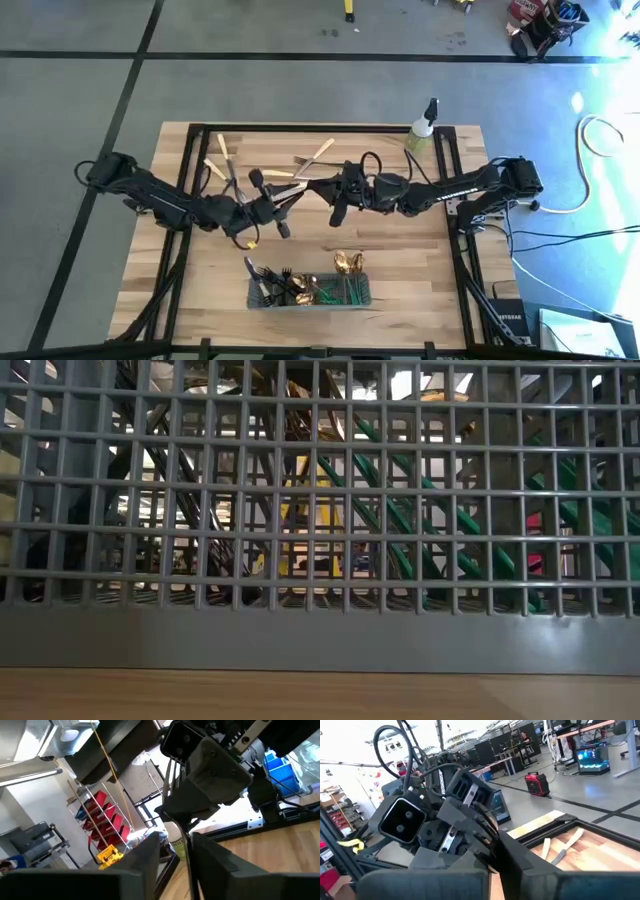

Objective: Sort silverware
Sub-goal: Put the left black fork into the gray cutlery rack

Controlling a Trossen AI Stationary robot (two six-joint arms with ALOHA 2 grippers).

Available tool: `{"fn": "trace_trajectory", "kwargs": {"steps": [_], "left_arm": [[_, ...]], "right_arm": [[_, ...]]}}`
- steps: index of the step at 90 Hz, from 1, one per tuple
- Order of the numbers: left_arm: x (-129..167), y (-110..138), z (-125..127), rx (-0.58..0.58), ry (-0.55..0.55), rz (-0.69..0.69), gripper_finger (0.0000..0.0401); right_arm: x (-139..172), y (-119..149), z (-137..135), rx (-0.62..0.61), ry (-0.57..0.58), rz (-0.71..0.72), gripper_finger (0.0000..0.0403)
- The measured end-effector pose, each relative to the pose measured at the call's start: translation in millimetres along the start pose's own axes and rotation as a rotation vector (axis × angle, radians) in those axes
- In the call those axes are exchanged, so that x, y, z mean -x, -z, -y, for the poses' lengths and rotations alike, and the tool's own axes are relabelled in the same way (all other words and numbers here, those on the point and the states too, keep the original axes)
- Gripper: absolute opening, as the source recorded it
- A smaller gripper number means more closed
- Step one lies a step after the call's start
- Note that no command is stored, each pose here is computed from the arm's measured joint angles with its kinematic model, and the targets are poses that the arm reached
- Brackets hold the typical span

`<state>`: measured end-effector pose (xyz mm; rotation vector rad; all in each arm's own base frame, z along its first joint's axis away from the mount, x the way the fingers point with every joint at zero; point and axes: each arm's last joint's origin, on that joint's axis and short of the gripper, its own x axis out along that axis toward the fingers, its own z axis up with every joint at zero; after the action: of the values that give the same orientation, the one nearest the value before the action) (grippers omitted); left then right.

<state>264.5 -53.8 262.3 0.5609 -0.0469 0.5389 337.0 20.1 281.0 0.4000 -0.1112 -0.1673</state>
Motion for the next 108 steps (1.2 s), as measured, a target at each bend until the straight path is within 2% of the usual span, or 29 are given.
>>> {"fn": "trace_trajectory", "kwargs": {"steps": [12,23,37,51,66,74,88,108], "left_arm": [[5.0,-8.2,-4.8,0.017,-0.01,0.028,0.017],[10.7,-17.2,-12.4,0.083,-0.015,0.058,0.0213],[23.4,-31.0,-20.3,0.163,-0.006,0.098,0.0245],[44.7,-49.5,-33.4,0.217,-0.027,0.122,0.0251],[66.0,-59.3,-49.6,0.258,-0.042,0.075,0.0251],[74.1,-54.8,-56.7,0.314,-0.025,0.048,0.0251],[85.3,-42.3,-68.0,0.415,0.005,0.009,0.0251],[100.9,-19.7,-82.1,0.503,-0.041,-0.018,0.0251]], "right_arm": [[1.2,-1.6,-0.3,0.024,0.0,-0.003,0.0],[2.0,-6.0,0.9,0.031,0.005,0.015,0.0],[0.7,-8.7,6.4,0.037,0.015,0.022,0.0],[-3.8,-14.8,5.8,0.044,-0.02,-0.016,0.0],[-17.4,-40.1,-13.3,0.136,-0.02,-0.168,0.0],[-23.4,-53.0,-29.1,0.184,-0.033,-0.226,0.0],[-32.5,-75.9,-58.1,0.219,-0.13,-0.307,0.0],[-44.4,-84.1,-90.3,0.234,-0.219,-0.472,0.0]]}}
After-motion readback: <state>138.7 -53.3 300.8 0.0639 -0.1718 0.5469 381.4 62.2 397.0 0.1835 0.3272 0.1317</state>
